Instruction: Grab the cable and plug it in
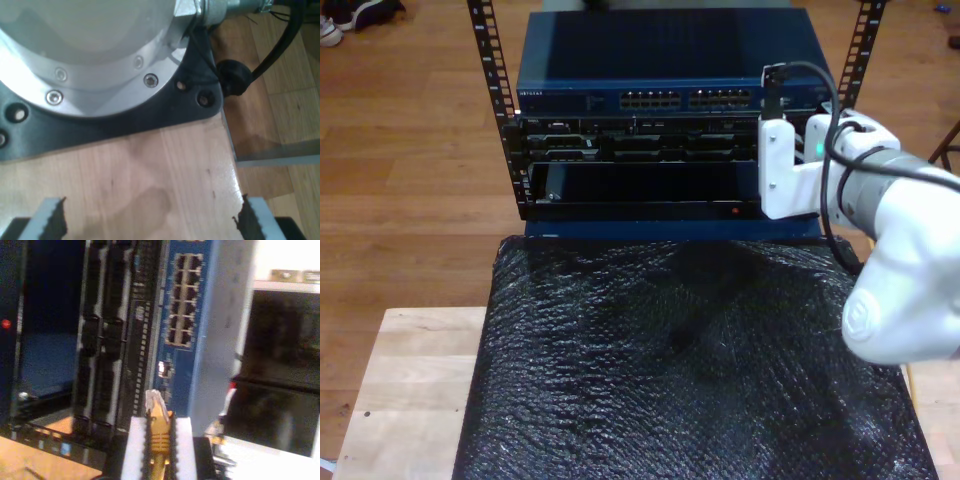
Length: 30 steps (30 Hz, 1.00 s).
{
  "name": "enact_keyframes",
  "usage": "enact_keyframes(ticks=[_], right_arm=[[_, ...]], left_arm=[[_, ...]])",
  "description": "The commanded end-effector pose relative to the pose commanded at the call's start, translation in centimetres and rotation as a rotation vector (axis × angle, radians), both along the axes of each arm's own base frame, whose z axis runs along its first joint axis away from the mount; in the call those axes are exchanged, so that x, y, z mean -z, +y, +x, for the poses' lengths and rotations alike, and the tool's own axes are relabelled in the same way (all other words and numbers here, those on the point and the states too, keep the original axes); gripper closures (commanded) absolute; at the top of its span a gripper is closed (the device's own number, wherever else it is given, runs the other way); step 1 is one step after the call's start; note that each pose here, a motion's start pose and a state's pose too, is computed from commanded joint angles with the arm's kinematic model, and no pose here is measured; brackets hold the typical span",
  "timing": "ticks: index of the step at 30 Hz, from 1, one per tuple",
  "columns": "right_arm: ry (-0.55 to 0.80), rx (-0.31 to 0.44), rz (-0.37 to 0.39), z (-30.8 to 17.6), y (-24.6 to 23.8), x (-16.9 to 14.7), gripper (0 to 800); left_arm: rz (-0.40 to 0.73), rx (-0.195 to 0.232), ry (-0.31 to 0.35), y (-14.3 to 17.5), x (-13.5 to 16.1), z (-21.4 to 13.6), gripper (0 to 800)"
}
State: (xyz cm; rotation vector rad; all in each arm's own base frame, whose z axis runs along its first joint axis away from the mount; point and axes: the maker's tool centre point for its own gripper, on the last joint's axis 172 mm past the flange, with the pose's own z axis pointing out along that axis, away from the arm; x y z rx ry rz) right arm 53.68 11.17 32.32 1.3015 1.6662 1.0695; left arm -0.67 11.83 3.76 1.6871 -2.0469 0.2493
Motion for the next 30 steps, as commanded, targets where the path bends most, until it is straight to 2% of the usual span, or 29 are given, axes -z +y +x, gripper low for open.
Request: enact_keyframes(ticks=[7,10,16,30], right_arm=[[-0.005,0.002,-0.019,0.0,-0.6,0.2,800],[-0.062,-0.006,-0.056,0.0,-0.8,-1.1,800],[-0.093,-0.001,-0.051,0.3,-0.8,-2.2,800],[-0.062,0.026,-0.06,1.0,-2.2,-0.3,800]], left_arm=[[0.0,0.0,0.0,0.0,0.0,0.0,0],[0.0,0.0,0.0,0.0,0.0,0.0,0],[0.0,0.0,0.0,0.0,0.0,0.0,0],[0.0,0.0,0.0,0.0,0.0,0.0,0]])
